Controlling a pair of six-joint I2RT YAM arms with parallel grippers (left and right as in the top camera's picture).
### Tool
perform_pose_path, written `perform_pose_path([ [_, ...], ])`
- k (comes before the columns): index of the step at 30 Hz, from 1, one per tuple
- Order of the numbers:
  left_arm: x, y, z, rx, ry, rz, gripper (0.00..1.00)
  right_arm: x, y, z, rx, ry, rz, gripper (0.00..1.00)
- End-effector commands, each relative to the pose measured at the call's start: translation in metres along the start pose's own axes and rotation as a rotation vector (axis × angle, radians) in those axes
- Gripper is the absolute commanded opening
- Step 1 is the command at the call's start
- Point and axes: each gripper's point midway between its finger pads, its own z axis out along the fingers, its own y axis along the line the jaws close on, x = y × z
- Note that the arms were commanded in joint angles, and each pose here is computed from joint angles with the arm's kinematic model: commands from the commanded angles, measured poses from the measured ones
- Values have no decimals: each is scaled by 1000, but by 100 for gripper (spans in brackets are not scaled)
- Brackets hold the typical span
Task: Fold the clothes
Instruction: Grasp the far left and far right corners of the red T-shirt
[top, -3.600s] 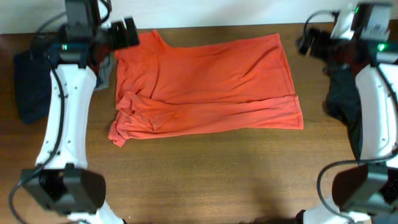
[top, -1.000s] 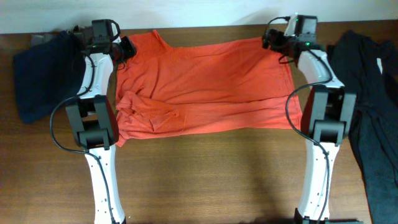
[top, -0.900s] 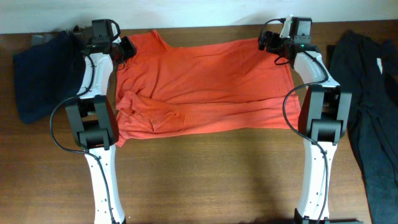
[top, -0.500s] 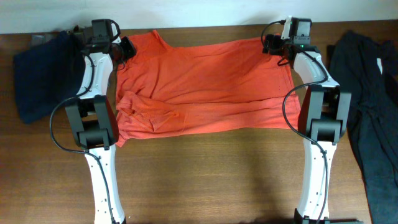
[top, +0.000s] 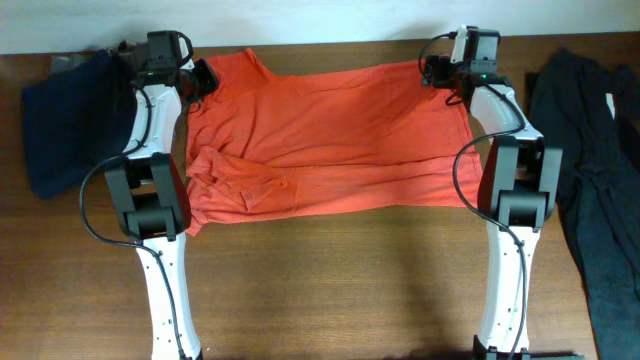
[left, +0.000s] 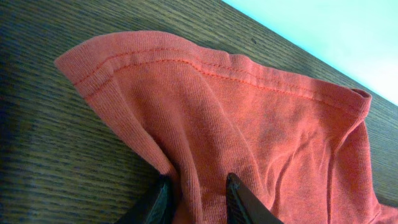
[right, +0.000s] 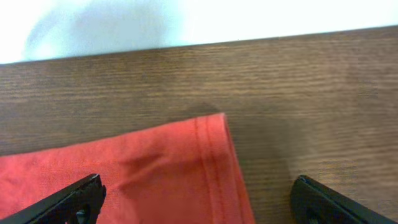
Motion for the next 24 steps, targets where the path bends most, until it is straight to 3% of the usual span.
perform_pose_path([
  [1,33,25,21,-54,87,-33,29,16,14,13,-11,27,-19,96],
  [3,33,25,21,-54,87,-33,30,20,14,15,-9,36,-19,87],
  [4,33,25,21,-54,87,-33,30,21,13,15,-8,41,-17,78],
  [5,33,25,21,-54,87,-33,30,22,13,15,-8,44,-17,59],
  [7,33,25,21,-54,87,-33,30,24,10,14,12,54,-13,48],
  [9,33,25,21,-54,87,-33,30,25,7,14,27,59,-12,46],
  [17,27,39,20,-132,55,-31,22,24,-12,10,133,73,-13,13],
  [22,23,40,20,-128,40,-31,1,7,-12,3,144,61,-14,8],
  [24,22,40,20,-124,37,-30,1,-3,-11,-3,145,56,0,5],
])
